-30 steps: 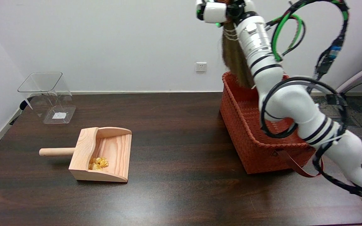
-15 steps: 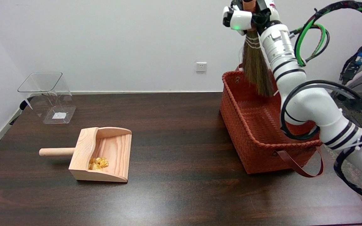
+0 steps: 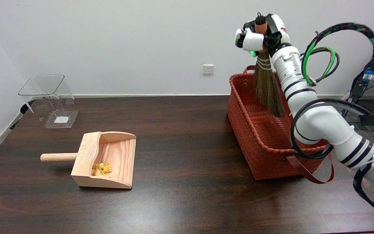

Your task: Place the broom in the basket.

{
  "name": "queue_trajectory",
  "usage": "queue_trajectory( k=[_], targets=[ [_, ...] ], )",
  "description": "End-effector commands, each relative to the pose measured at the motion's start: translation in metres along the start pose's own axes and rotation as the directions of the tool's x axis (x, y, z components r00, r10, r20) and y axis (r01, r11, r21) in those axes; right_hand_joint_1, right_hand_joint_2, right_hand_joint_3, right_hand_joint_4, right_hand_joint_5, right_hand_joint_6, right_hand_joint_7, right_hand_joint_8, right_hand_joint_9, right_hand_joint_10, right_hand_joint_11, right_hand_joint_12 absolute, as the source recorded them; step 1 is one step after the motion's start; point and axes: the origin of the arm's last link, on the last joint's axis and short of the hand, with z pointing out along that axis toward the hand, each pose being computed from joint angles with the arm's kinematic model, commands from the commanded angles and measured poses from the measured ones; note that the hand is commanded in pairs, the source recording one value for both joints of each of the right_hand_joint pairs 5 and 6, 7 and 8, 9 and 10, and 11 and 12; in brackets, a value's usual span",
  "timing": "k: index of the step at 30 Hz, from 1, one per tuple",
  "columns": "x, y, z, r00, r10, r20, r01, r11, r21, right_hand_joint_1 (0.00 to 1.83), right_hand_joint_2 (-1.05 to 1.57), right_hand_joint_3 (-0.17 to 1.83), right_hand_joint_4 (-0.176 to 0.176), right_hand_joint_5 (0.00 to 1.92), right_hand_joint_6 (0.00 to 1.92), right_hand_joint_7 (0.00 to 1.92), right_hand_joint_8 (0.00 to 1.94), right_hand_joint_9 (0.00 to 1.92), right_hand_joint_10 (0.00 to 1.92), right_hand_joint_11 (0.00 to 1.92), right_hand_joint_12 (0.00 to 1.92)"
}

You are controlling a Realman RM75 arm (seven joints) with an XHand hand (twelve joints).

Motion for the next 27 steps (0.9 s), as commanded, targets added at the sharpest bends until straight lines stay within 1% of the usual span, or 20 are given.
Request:
queue_trajectory(
  k=[1, 15, 27],
  targets=[
    [-0.016, 0.052, -0.027, 0.999, -0.032, -0.011, 0.03, 0.993, -0.113, 1.17, 0.32, 1.52, 0.0, 1.92, 1.92, 1.92, 1.92, 1.92, 1.92, 1.92, 1.92],
    [-0.036, 0.077, -0.042, 1.0, -0.013, 0.01, 0.015, 0.985, -0.171, 1.17, 0.31, 1.53, 0.0, 1.92, 1.92, 1.92, 1.92, 1.92, 1.92, 1.92, 1.92],
    [-0.062, 0.083, -0.055, 0.999, 0.01, 0.044, -0.003, 0.987, -0.159, 1.17, 0.31, 1.53, 0.0, 1.92, 1.92, 1.92, 1.92, 1.92, 1.92, 1.92, 1.92]
  ],
)
